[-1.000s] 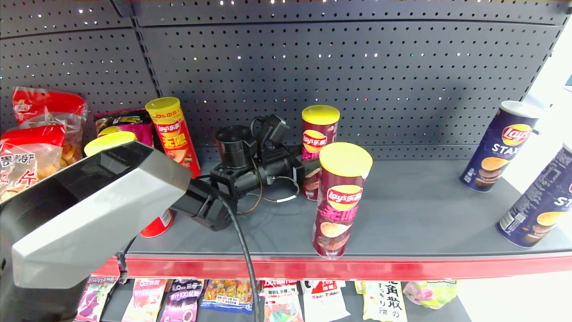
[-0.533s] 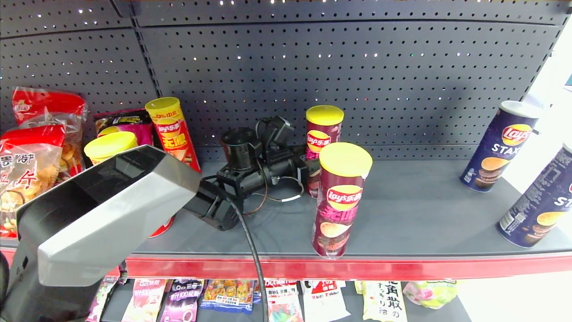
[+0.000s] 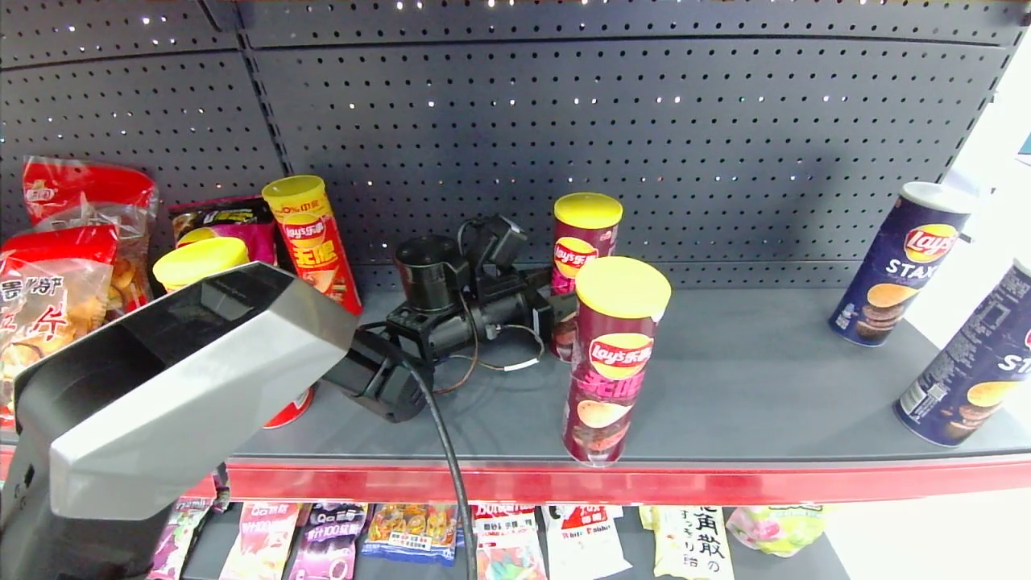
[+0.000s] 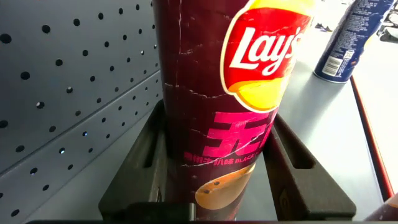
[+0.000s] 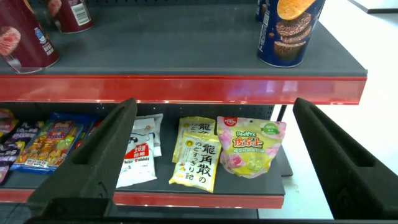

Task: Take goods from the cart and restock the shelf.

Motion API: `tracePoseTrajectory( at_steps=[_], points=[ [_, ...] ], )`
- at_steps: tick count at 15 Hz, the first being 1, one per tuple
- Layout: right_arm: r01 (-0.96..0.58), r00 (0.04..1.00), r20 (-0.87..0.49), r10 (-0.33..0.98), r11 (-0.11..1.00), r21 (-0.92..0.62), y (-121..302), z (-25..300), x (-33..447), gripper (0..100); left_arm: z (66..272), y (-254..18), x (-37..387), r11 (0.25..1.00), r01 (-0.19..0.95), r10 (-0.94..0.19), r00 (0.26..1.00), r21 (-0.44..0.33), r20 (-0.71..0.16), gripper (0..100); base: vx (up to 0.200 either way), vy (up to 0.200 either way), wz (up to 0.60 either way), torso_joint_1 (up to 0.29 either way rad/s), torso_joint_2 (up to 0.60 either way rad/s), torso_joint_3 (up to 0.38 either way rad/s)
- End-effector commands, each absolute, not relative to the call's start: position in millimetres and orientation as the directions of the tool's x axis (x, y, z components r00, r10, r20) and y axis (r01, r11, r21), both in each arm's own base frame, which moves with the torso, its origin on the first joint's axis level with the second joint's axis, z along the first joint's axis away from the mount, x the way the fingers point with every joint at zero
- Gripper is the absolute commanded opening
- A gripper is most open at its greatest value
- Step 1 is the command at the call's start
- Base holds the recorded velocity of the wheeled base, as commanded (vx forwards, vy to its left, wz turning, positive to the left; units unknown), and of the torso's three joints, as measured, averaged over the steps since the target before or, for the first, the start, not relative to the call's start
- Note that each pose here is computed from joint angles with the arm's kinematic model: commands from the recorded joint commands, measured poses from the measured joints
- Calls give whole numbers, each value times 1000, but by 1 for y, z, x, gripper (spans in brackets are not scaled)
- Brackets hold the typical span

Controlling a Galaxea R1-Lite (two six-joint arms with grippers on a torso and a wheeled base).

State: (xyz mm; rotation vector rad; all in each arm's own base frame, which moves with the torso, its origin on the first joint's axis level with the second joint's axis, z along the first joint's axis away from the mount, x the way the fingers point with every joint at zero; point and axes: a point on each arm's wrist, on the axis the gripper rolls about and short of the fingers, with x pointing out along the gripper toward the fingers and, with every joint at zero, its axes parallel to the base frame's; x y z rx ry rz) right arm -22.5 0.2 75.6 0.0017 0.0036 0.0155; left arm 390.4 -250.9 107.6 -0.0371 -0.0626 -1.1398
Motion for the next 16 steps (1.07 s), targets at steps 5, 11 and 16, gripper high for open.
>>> tracePoseTrajectory(
  at_steps=[5,11,16],
  points=[
    [-17,1000,-3,17,1000,2,0,76,-23,100,110,-250,391,421,907,-905,419,4,71,0,0,0,0,0,0,0],
    [-17,1000,-3,17,1000,2,0,76,-23,100,111,-250,390,426,905,-903,426,-5,60,0,0,0,0,0,0,0],
    [-17,1000,-3,17,1000,2,0,76,-23,100,118,-249,389,445,895,-894,443,14,72,0,0,0,0,0,0,0]
  ],
)
